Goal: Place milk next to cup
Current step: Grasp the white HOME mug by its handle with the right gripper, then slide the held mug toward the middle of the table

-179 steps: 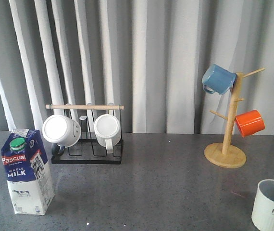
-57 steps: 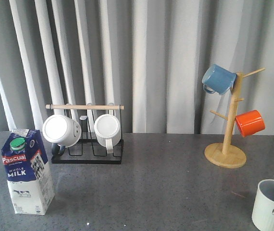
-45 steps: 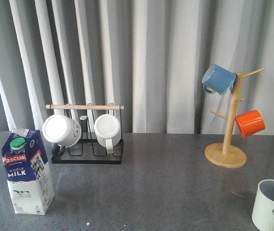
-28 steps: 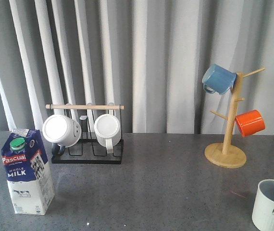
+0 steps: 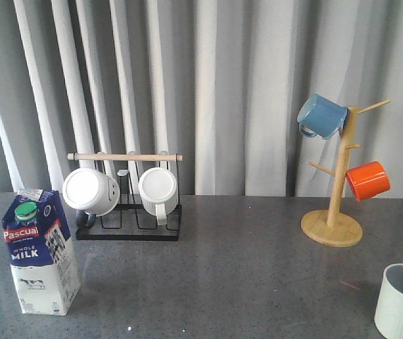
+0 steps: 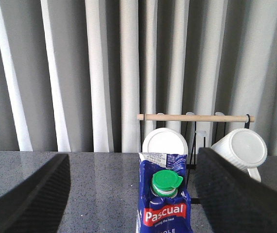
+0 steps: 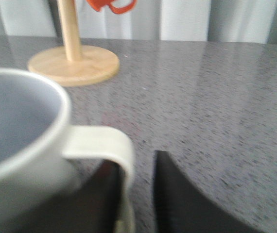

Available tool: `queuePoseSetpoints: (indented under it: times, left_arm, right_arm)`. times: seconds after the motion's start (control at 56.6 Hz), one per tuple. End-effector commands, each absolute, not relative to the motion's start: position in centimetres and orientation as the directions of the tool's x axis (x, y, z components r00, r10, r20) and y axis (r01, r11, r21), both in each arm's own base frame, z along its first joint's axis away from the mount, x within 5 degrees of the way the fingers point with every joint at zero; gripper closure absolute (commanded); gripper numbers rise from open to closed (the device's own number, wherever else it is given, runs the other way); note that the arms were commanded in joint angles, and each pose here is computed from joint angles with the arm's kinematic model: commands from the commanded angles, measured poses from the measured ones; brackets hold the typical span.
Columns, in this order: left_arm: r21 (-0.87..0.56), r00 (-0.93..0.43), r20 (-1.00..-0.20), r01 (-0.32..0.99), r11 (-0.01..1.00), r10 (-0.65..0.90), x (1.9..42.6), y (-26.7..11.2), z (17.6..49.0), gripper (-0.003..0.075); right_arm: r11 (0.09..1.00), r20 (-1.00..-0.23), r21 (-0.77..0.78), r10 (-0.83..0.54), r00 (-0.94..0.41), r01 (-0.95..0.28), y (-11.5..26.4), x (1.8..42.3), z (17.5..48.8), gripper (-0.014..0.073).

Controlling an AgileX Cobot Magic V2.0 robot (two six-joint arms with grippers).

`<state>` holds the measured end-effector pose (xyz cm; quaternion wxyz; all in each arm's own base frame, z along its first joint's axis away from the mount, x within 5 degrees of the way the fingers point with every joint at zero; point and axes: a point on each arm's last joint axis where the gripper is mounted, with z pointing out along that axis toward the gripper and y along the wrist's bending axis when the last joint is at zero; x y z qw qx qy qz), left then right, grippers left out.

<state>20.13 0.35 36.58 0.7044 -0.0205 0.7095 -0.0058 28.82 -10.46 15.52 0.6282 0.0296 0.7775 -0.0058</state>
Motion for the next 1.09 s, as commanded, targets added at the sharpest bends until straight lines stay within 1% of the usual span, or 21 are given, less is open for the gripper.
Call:
queuePoseSetpoints:
  times: [0.0, 0.141, 0.23, 0.3, 0.406, 0.583, 0.689, 0.83, 0.918, 1.077]
  left_arm:
    - [-0.056, 0.096, -0.994, -0.014, 0.998, -0.054, 20.1, 0.3, 38.4, 0.0197]
    - [-0.056, 0.096, -0.994, -0.014, 0.998, -0.054, 20.1, 0.3, 38.4, 0.0197]
    - [-0.056, 0.096, -0.994, -0.014, 0.998, -0.054, 20.1, 0.3, 38.4, 0.0197]
    - [-0.056, 0.096, -0.994, -0.014, 0.998, -0.054, 20.1, 0.3, 38.4, 0.0197]
    - [-0.056, 0.096, -0.994, -0.014, 0.998, -0.054, 20.1, 0.3, 38.4, 0.0197]
    - [-0.056, 0.096, -0.994, -0.014, 0.998, -0.054, 20.1, 0.3, 38.4, 0.0197]
    - [-0.056, 0.096, -0.994, -0.014, 0.998, -0.054, 20.1, 0.3, 38.4, 0.0197]
    - [-0.056, 0.096, -0.994, -0.014, 0.998, -0.054, 20.1, 0.3, 38.4, 0.0197]
    - [-0.056, 0.096, -0.994, -0.014, 0.998, -0.054, 20.1, 0.3, 38.4, 0.0197]
    - [-0.056, 0.096, -0.994, -0.014, 0.998, -0.054, 20.1, 0.3, 38.4, 0.0197]
  right_arm:
    - [0.997, -0.995, 0.076, 0.076, -0.066, 0.006, -10.2, 29.8, 18.2, 0.0608]
    - [0.995, -0.996, 0.077, 0.075, -0.038, -0.068, -8.2, 30.4, 19.1, 0.0599]
    - [0.99, -0.997, 0.08, 0.08, 0.002, -0.114, -6.0, 30.8, 20.4, 0.0599]
    - [0.987, -0.993, 0.106, 0.111, 0.037, -0.124, -4.3, 30.9, 21.6, 0.0599]
    - [0.978, -0.984, 0.15, 0.162, 0.073, -0.147, -0.6, 31.4, 23.3, 0.0599]
    - [0.963, -0.974, 0.206, 0.22, 0.062, -0.172, 5.9, 33.1, 24.4, 0.0599]
    - [0.961, -0.97, 0.231, 0.239, 0.035, -0.149, 9.2, 34.0, 24.3, 0.0599]
    - [0.981, -0.986, 0.166, 0.167, 0.002, -0.096, 12.4, 34.4, 22.9, 0.0599]
    - [0.991, -0.994, 0.106, 0.105, -0.016, -0.078, 13.3, 34.6, 21.7, 0.0599]
    - [0.993, -0.992, 0.11, 0.108, -0.067, -0.037, 13.7, 34.9, 19.8, 0.0599]
